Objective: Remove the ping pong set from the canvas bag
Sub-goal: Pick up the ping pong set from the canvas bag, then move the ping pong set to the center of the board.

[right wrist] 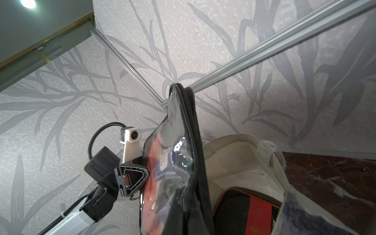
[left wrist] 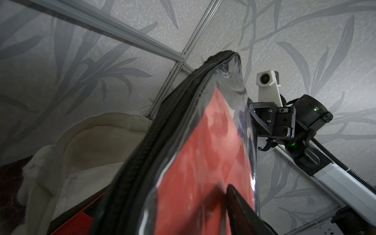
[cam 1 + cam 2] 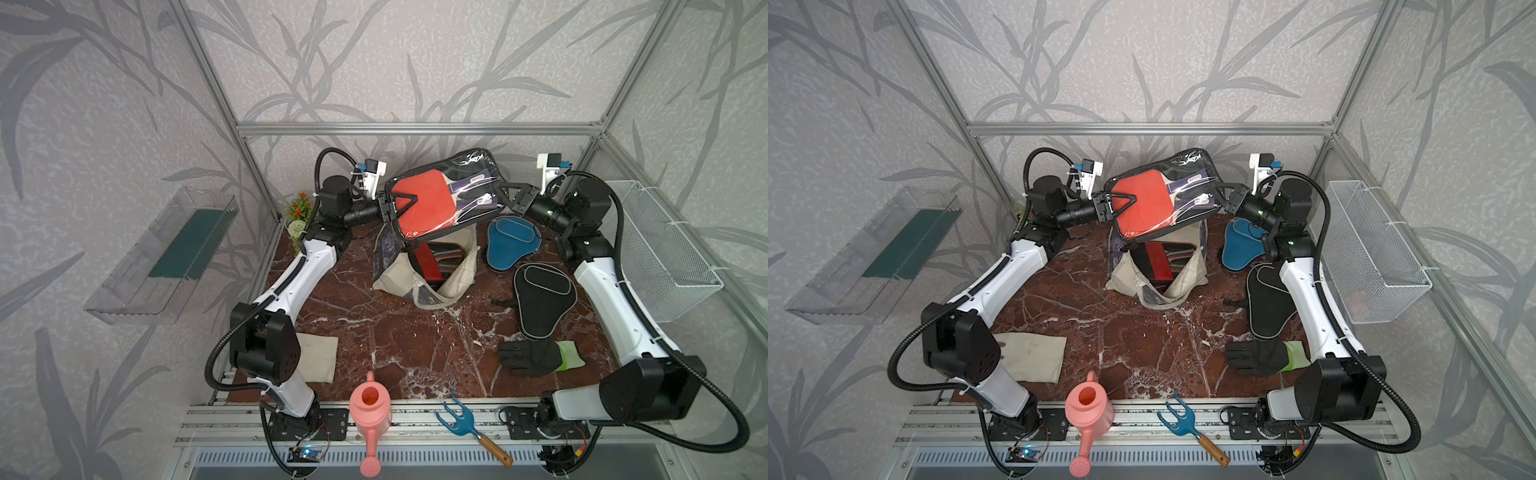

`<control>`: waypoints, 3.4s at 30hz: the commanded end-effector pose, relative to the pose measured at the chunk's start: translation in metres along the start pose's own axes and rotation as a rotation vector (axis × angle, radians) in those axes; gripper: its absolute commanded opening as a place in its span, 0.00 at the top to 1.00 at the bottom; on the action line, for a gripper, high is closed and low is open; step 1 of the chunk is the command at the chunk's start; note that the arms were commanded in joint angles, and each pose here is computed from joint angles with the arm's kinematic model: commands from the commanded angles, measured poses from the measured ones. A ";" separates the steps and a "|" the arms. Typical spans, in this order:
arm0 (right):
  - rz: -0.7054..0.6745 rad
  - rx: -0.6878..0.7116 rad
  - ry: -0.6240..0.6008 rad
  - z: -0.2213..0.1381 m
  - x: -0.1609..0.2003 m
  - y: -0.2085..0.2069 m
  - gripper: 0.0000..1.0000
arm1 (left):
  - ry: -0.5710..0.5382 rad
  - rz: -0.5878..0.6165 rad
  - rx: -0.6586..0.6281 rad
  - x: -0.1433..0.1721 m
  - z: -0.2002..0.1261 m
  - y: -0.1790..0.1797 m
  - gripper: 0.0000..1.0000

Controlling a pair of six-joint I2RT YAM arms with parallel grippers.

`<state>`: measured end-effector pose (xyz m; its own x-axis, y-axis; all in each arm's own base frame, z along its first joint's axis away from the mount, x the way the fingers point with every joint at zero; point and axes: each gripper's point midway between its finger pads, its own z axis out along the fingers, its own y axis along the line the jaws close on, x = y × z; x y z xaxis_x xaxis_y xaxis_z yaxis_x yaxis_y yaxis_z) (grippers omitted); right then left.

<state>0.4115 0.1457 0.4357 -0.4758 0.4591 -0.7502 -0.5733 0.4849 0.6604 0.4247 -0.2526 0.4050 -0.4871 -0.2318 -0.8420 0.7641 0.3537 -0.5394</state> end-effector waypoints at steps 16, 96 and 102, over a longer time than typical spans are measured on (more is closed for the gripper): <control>-0.543 0.130 0.348 -0.064 0.045 0.026 0.01 | 0.373 0.293 0.061 0.006 -0.036 -0.052 1.00; -0.397 0.705 0.163 -0.102 -0.014 -0.041 1.00 | 0.472 -0.014 -0.744 0.072 -0.013 0.123 0.16; -0.285 0.724 0.193 -0.088 0.015 -0.096 1.00 | 0.497 0.061 -0.800 0.066 -0.036 0.117 1.00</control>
<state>0.3818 0.0368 0.3325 -0.6323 0.0853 -0.7700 -0.1209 0.9709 0.2068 0.4783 -0.2113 0.2671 -0.7487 0.1250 -0.6510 0.3667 0.8962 -0.2497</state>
